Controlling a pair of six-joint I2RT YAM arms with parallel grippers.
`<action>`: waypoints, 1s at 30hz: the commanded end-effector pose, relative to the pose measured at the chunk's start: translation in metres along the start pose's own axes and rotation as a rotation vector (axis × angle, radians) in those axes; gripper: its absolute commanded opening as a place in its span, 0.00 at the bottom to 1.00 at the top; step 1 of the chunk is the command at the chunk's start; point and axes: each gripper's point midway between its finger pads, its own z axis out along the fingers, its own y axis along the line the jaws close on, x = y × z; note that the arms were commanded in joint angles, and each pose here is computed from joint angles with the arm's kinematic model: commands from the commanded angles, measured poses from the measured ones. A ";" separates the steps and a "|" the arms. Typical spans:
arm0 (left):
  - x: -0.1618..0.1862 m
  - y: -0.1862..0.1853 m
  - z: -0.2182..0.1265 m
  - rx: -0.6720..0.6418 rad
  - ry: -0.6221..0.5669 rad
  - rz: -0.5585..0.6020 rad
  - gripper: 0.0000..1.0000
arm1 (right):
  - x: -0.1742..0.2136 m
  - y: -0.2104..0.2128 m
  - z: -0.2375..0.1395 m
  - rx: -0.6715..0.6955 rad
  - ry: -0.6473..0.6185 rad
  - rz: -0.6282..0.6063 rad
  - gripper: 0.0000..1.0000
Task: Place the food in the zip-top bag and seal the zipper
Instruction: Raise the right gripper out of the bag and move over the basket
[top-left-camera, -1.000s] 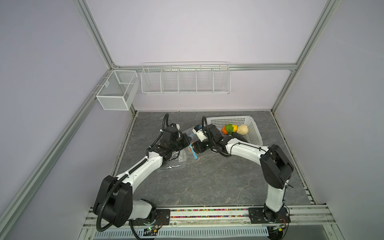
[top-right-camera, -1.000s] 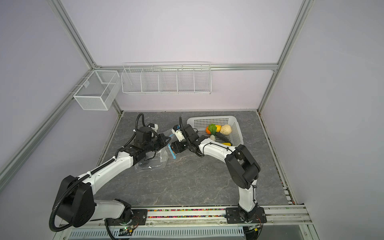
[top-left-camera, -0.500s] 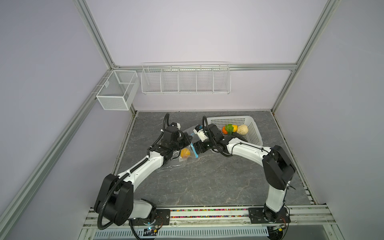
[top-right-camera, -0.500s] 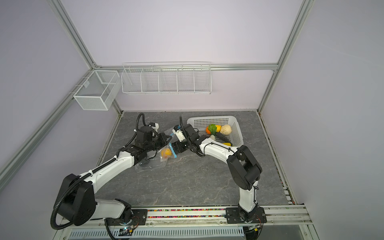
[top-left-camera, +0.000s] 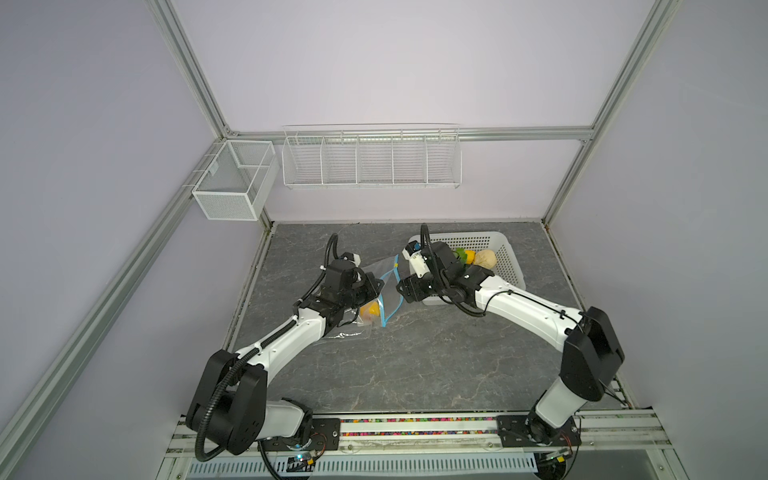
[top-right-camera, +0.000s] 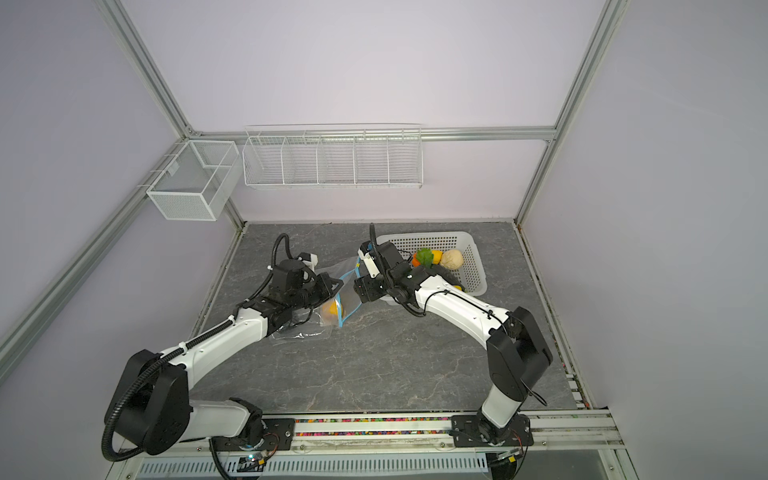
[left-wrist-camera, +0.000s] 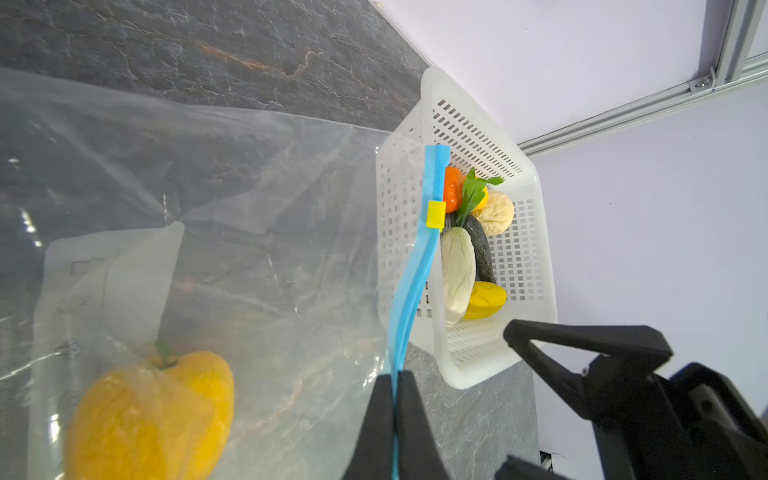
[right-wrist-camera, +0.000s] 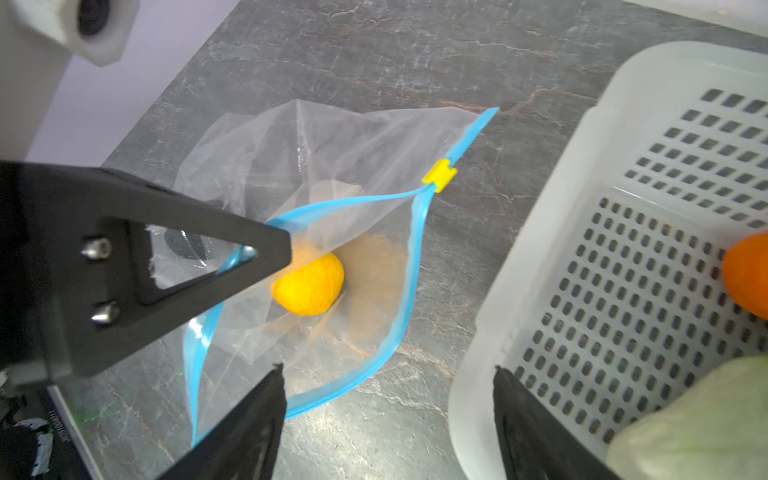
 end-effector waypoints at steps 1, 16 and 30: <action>0.000 -0.008 -0.006 0.046 0.002 0.034 0.00 | 0.008 -0.020 -0.012 0.109 0.015 0.029 0.80; 0.008 -0.013 -0.005 0.080 0.047 0.036 0.00 | -0.014 -0.033 -0.029 0.197 -0.062 0.082 0.80; 0.006 -0.015 -0.004 0.082 0.048 0.034 0.00 | -0.012 -0.042 -0.036 0.221 -0.063 0.079 0.80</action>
